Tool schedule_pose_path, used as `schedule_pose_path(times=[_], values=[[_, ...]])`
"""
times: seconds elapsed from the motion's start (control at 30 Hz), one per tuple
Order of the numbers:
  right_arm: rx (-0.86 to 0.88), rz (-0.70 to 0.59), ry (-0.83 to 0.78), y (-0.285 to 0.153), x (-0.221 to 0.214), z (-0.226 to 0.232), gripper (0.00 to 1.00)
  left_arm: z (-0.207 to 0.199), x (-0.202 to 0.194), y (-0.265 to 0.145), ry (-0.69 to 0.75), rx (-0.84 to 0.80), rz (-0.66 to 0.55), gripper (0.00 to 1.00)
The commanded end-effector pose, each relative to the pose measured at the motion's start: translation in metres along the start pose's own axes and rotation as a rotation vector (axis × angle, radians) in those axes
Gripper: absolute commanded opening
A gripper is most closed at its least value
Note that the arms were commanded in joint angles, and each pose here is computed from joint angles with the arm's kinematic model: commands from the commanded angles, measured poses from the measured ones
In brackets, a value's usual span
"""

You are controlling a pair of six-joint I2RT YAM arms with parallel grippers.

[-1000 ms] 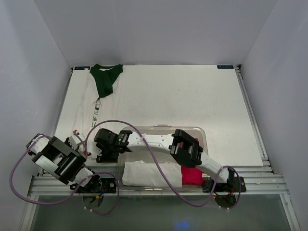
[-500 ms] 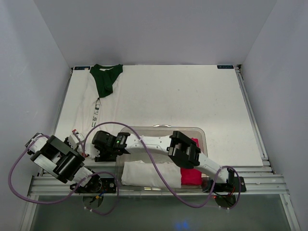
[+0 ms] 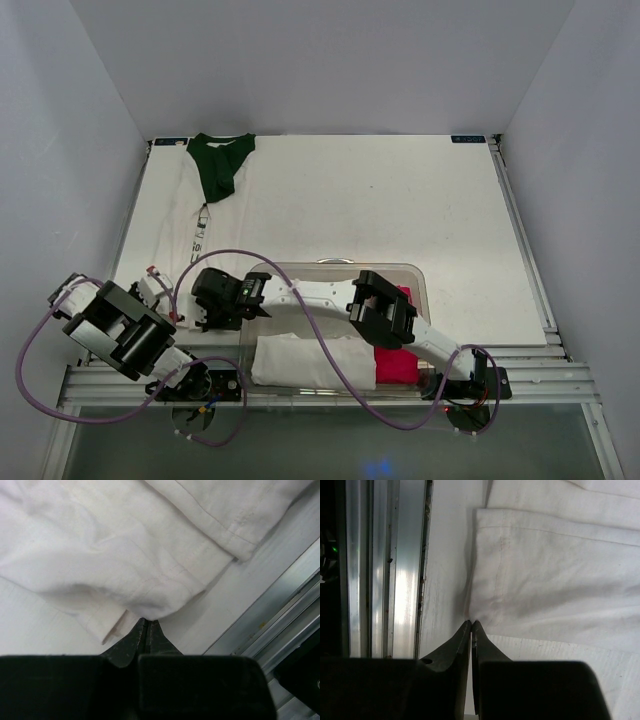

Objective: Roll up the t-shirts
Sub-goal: Roll the T-shirt to the center of the board.

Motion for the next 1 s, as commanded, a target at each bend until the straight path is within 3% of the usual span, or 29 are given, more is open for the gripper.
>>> schedule_pose_path(times=[0.0,0.27,0.63,0.8,0.97], values=[[0.037,-0.079,0.074,0.008,0.004,-0.009,0.08,0.031,0.020,-0.012,0.479,0.056,-0.010,0.00],[0.019,-0.185,0.273,-0.009,0.011,-0.045,0.08,0.047,0.031,-0.023,0.539,0.107,-0.027,0.00],[-0.026,-0.229,0.453,-0.021,-0.002,-0.080,0.08,0.051,0.046,-0.015,0.526,0.062,-0.039,0.00],[-0.030,-0.220,0.465,-0.017,-0.006,-0.081,0.08,0.060,0.066,0.001,0.563,0.003,0.001,0.00],[-0.050,-0.213,0.612,-0.021,-0.020,-0.096,0.08,0.077,0.068,0.005,0.620,-0.006,0.078,0.00]])
Point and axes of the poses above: each gripper's point midway between its finger pads, its own y axis out along the fingers, its own z axis along the line the jaws close on, x = y × z, the point moved 4 cm from there along -y, back along the fingers, and after that the axes turned 13 degrees about -y, right-handed, at the moved point
